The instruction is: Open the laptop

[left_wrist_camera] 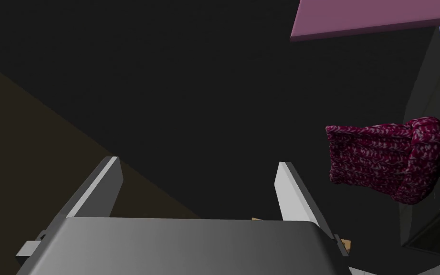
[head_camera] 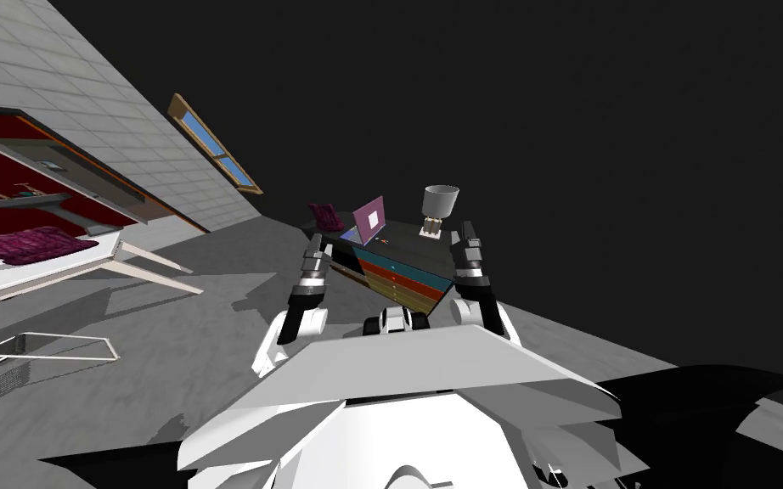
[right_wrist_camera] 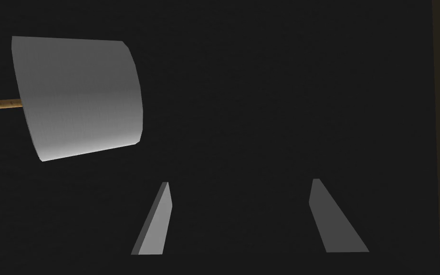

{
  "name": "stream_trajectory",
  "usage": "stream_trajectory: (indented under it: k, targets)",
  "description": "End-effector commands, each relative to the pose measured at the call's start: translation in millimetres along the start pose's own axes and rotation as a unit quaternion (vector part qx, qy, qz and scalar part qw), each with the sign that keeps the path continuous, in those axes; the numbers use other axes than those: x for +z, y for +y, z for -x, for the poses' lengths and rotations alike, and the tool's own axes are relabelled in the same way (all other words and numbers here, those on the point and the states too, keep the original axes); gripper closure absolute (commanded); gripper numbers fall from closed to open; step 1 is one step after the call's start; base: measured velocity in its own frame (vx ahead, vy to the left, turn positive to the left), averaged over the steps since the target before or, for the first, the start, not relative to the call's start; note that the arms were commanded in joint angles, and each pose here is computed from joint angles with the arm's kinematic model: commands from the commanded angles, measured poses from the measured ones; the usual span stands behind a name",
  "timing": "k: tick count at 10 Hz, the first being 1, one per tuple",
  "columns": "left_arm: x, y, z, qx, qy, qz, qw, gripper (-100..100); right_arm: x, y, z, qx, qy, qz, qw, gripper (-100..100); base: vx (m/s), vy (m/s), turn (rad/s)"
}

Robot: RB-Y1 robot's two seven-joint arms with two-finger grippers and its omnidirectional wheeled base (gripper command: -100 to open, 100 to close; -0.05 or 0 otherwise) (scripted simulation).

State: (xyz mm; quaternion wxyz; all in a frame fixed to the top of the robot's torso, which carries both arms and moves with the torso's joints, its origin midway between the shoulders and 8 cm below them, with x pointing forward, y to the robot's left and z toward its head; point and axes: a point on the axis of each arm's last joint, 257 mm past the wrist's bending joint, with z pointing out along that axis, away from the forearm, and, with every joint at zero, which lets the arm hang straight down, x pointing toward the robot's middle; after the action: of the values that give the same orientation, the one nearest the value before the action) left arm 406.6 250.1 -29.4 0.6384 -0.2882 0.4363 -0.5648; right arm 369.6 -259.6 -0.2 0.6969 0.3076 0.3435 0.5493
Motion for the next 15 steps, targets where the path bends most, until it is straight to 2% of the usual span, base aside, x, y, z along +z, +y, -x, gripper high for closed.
stream_trajectory:
  k: [1,2,4,5,8,9,12,13,15]
  targets:
    - [2.8,19.2,1.4,0.019,0.007,0.034,0.9992,-100,0.0,0.0,0.0,0.000,0.000,0.000,1.0000,0,-0.008,-0.016,-0.120]
    - [2.7,19.7,1.5,0.019,0.007,0.035,0.9992,-100,0.0,0.0,0.0,0.000,0.000,0.000,1.0000,0,-0.005,-0.011,-0.048]
    - [4.8,34.6,4.1,0.037,0.011,0.062,0.9973,-100,0.0,0.0,0.0,0.000,0.000,0.000,1.0000,0,-0.001,-0.012,-0.110]
    - [4.6,35.9,4.4,0.037,0.010,0.065,0.9972,-100,0.0,0.0,0.0,0.000,0.000,0.000,1.0000,0,0.001,-0.007,-0.053]
    - [7.4,55.0,11.9,0.065,0.013,0.103,0.9926,-100,0.0,0.0,0.0,0.000,0.000,0.000,1.0000,0,0.011,-0.003,-0.140]
    - [7.0,56.9,12.4,0.065,0.012,0.106,0.9922,-100,0.0,0.0,0.0,0.000,0.000,0.000,1.0000,0,0.016,0.002,-0.039]
    - [9.5,70.9,23.6,0.092,0.008,0.139,0.9860,-100,0.0,0.0,0.0,0.000,0.000,0.000,1.0000,0,0.026,0.009,-0.152]
    - [9.0,72.8,24.2,0.092,0.007,0.143,0.9855,-100,0.0,0.0,0.0,0.000,0.000,0.000,1.0000,0,0.028,0.016,-0.058]
    - [10.4,80.2,33.6,0.109,0.002,0.163,0.9805,-100,0.0,0.0,0.0,0.000,0.000,0.000,1.0000,0,0.029,0.022,-0.140]
